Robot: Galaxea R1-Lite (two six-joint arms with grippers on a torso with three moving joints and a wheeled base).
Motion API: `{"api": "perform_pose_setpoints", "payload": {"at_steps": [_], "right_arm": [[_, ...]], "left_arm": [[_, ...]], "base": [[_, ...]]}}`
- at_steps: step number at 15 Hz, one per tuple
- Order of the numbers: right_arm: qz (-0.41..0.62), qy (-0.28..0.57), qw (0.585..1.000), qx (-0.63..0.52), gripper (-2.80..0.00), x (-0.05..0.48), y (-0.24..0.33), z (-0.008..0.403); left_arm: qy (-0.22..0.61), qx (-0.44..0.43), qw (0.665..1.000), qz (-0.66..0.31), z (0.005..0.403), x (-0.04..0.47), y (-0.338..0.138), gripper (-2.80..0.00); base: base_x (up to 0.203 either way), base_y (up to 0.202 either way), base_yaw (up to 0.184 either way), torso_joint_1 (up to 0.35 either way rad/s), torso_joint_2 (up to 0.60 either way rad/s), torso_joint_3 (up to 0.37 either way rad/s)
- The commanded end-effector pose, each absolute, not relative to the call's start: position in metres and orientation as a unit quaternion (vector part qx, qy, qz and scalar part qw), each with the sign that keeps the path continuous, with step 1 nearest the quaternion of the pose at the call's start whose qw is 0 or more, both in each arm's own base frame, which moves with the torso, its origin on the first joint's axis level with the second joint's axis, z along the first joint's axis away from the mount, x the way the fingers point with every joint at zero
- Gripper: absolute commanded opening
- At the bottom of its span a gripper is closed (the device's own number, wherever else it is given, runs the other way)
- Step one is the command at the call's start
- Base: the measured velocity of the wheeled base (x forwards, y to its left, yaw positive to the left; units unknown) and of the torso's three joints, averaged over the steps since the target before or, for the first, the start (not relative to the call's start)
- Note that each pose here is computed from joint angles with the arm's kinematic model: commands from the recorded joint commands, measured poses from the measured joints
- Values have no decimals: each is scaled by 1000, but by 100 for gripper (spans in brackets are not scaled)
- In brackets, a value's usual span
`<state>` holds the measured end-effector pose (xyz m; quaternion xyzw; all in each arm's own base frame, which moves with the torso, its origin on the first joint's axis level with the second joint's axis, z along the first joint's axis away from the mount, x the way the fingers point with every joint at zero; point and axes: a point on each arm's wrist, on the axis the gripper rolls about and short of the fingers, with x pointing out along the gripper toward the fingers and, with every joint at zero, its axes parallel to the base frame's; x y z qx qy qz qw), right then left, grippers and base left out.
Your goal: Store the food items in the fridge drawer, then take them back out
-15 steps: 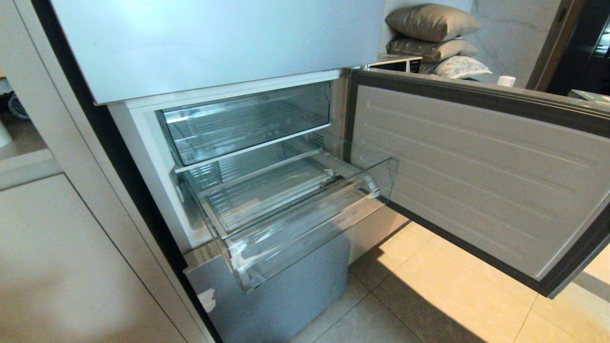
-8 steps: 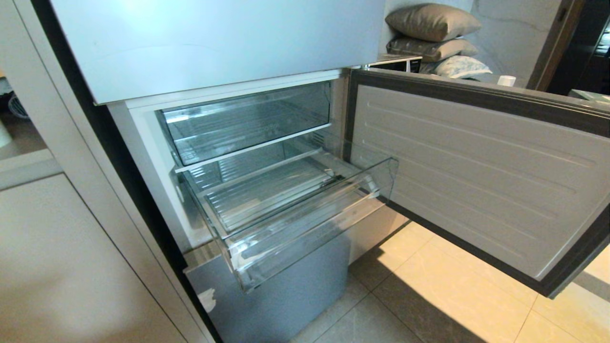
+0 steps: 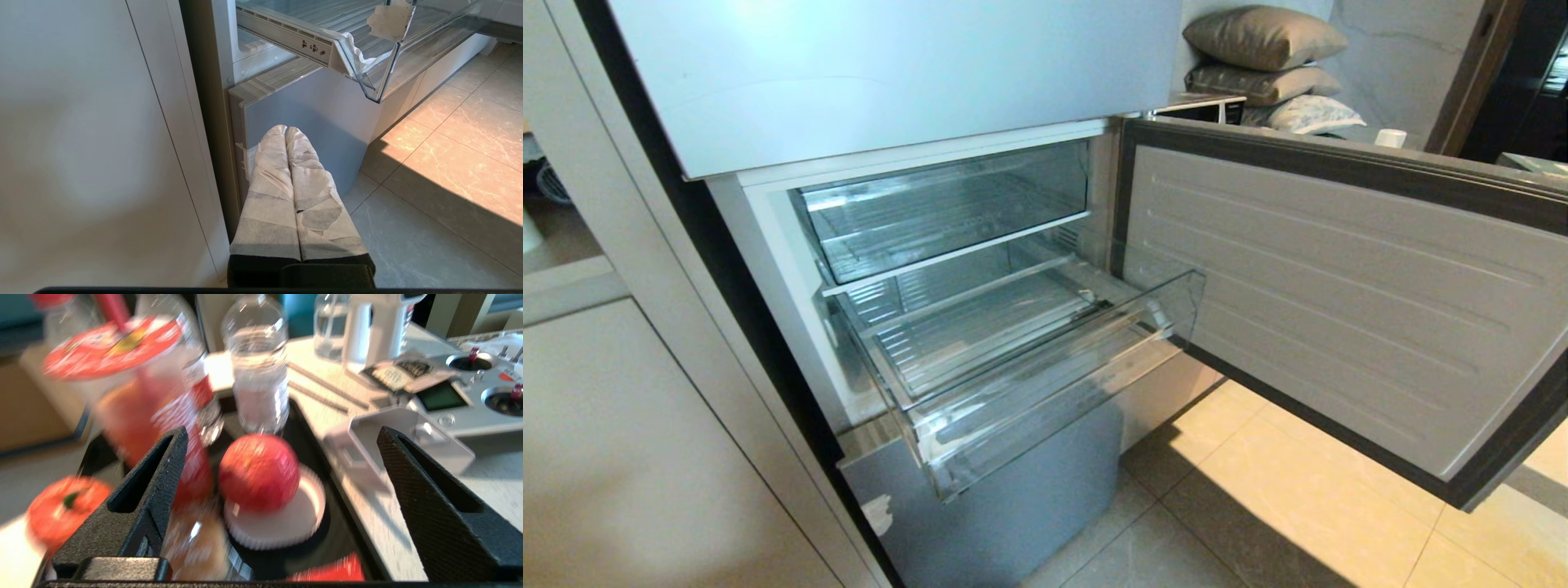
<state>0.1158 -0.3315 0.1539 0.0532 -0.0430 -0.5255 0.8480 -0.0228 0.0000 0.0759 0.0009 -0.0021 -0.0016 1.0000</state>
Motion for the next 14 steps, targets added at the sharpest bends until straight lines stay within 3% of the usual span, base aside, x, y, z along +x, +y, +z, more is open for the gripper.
{"api": "perform_pose_setpoints", "payload": {"at_steps": [1,14], "right_arm": [[-530,-44,845,66,0,119,-355,129],[-453,-47,883,113,0,146,-402,88]], "left_arm": [[-2,1,1000,-2,76,-23,0,-280],[-2,1,1000,-2,76,-23,0,-280]], "base": [[0,0,0,0,0,0],[0,0,0,0,0,0]]}}
